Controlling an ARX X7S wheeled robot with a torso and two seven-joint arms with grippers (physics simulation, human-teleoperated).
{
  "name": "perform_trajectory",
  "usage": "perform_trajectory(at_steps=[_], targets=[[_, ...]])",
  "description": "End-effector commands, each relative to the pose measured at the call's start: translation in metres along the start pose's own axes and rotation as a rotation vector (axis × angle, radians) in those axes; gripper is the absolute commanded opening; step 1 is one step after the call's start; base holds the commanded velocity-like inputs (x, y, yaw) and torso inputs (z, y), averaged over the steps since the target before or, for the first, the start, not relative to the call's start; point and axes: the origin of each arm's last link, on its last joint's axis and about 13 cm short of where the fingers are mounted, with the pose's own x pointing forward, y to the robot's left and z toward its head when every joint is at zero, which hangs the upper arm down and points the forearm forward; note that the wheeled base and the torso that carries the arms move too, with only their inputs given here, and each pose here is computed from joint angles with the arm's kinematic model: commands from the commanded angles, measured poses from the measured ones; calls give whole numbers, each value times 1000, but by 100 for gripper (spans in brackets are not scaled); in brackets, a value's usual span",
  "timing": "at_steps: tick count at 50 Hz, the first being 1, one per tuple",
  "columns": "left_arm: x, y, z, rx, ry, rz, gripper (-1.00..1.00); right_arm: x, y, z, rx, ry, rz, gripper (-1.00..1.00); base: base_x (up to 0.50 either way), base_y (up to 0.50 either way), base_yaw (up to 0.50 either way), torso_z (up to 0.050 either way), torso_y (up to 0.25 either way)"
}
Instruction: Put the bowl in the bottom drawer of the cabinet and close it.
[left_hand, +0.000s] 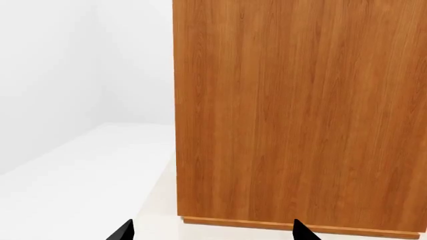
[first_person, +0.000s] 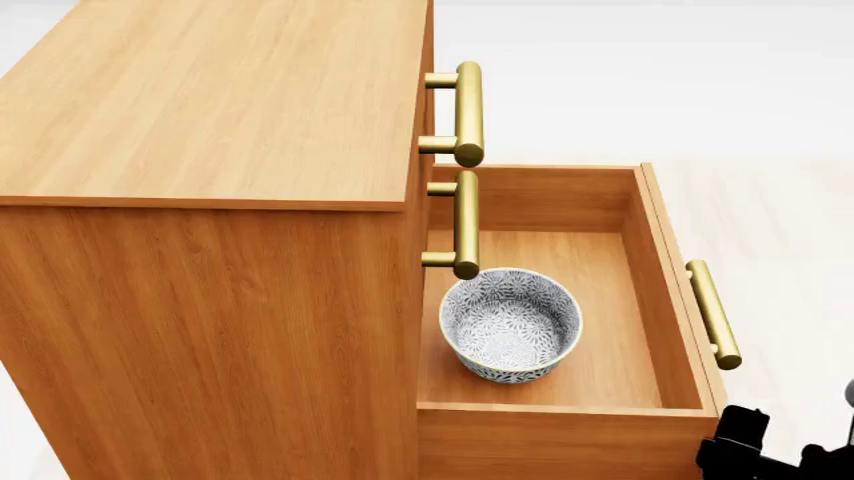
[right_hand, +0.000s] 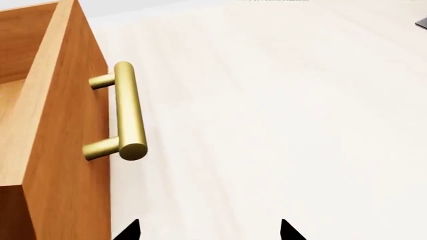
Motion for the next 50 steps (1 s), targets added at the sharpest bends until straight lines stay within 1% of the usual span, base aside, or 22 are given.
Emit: perform_trajectory(at_steps=[1, 11, 25, 50], targets=[[0, 0, -1, -2, 0, 0, 100, 2, 6, -2, -11, -1, 28, 100, 0, 0, 0, 0, 0], [0, 0, 0, -3, 0, 1, 100, 2, 10, 0, -7, -7, 54, 100, 0, 0, 0, 0, 0], [-1, 0, 1, -2, 0, 2, 100, 1, 17, 1, -25, -13, 91, 100, 0, 0, 0, 0, 0], [1, 0, 0, -1, 0, 3, 100, 2, 24, 2, -36, -12, 113, 100, 0, 0, 0, 0, 0]])
